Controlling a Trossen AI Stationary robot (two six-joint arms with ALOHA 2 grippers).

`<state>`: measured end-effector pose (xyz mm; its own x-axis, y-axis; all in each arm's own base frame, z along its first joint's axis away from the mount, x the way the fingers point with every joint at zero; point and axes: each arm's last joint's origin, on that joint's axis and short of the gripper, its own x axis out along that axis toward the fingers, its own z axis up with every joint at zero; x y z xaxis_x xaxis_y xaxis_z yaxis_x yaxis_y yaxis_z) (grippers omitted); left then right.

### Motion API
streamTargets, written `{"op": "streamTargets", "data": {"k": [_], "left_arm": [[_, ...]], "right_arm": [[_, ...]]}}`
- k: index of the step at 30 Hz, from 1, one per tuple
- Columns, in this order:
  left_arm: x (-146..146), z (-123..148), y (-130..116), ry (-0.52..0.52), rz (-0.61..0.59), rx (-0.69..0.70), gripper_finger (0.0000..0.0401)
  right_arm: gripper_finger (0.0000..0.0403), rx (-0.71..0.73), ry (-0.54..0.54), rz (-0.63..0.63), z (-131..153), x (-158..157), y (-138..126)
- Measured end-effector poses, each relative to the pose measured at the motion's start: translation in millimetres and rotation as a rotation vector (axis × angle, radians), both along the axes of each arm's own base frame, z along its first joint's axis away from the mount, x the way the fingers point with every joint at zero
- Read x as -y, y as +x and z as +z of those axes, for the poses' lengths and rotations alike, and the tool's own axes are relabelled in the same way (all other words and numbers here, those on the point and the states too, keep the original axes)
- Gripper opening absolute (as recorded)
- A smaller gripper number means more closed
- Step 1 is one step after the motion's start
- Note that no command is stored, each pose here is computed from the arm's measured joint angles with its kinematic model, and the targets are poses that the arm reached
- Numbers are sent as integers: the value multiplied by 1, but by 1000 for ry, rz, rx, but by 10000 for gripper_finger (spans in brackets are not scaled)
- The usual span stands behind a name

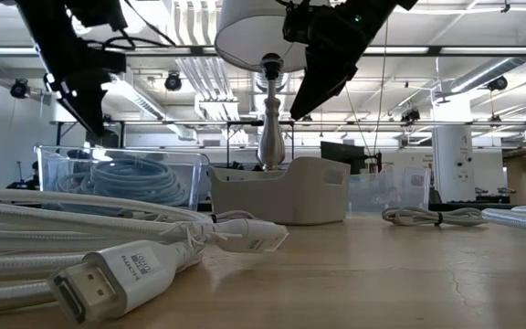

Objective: Pick & Place USB Port
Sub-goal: Put the left white HDMI cable into the gray bin

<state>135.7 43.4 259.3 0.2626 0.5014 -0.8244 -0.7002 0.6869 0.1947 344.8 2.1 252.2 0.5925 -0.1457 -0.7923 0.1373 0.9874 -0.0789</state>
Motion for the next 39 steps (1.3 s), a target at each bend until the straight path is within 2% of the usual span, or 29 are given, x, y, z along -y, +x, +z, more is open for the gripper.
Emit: {"op": "streamTargets", "data": {"k": [6, 18, 22, 32, 39], "left_arm": [[-1, 18, 5, 26, -18, 78, 222], [0, 29, 29, 112, -274, 223, 214], [2, 32, 33, 97, -342, 274, 206], [2, 29, 44, 56, -389, 297, 201], [6, 24, 64, 1, -543, 330, 202]], "right_arm": [[166, 0, 0, 1, 0, 0, 0], [166, -12, -1, 1, -4, 0, -1], [166, -16, 0, 0, -5, 0, -2], [166, -22, 0, 0, -7, 0, -3], [166, -22, 0, 0, -7, 0, -3]]}}
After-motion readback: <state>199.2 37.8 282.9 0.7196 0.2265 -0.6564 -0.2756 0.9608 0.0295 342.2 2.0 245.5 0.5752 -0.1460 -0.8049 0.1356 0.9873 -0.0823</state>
